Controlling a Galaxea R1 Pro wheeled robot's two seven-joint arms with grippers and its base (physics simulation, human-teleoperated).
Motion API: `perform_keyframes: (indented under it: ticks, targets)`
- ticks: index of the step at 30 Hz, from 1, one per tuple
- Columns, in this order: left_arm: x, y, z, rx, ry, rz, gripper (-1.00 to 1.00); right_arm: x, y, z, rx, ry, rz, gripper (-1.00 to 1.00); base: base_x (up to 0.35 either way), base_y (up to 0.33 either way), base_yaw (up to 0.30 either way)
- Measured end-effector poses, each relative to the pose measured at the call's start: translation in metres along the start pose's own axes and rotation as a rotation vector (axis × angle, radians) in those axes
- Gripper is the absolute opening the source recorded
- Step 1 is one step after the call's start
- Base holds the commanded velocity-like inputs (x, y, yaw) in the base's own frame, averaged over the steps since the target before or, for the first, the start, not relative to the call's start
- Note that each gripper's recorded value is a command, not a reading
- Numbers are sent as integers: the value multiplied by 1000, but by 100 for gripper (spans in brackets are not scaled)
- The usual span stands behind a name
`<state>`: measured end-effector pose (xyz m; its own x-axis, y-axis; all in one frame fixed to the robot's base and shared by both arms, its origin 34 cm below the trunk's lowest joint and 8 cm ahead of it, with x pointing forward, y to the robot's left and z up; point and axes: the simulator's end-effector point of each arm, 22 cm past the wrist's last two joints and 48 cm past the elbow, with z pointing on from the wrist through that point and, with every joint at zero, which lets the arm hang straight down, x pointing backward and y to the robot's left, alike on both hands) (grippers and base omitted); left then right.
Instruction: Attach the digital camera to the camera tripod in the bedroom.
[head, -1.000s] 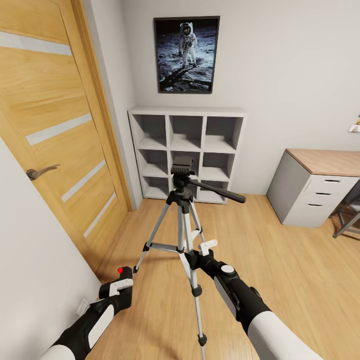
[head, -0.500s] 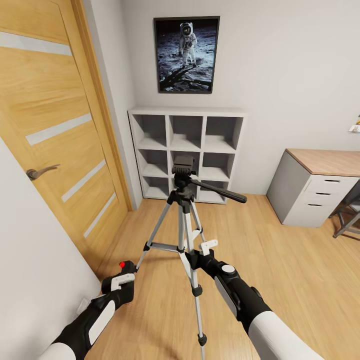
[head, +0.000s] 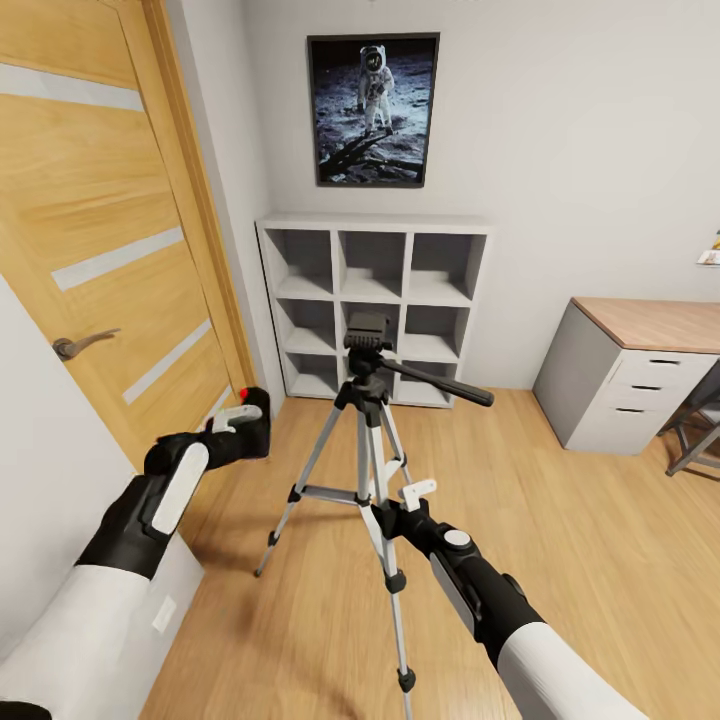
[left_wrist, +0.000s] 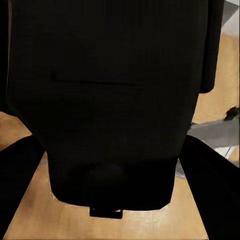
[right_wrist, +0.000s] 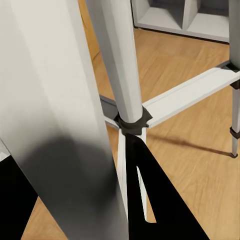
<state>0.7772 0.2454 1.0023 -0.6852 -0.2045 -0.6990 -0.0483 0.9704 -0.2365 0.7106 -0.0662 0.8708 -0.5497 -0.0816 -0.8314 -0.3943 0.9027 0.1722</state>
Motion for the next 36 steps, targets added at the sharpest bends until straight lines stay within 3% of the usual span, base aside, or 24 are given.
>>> perform_keyframes:
  ticks: [2,6,12,17,18,19,22,25,29,36]
  targets:
    - [-21,1,0,-4,4,-6,-100,0,0,0,0,0,-1,-100,0,0,0]
    - [-70,4,4,-28,72,-16,-100,-1,0,0,0,-1,-2,-100,0,0,0]
    - [-168,-17,-15,-7,44,-38,-100,0,-1,0,1,0,-3,-100,0,0,0]
    - [-247,-70,-49,65,-22,-35,-100,1,-2,0,3,-1,-2,-100,0,0,0]
    - [-264,-92,-57,78,-31,-15,-100,-1,-2,0,2,-1,-4,-100,0,0,0]
    - [-285,-128,-75,135,-62,-3,-100,1,-2,-1,3,-1,-1,-100,0,0,0]
    - [-287,-159,-80,157,-65,29,-100,0,-2,0,3,1,-2,-100,0,0,0]
    - [-288,-170,-82,146,-69,51,-100,0,-2,0,3,1,-3,-100,0,0,0]
    - [-290,-173,-85,118,-77,65,-100,0,-1,0,3,1,-3,-100,0,0,0]
    - [-288,-187,-86,132,-78,74,-100,0,-1,0,3,0,-2,-100,0,0,0]
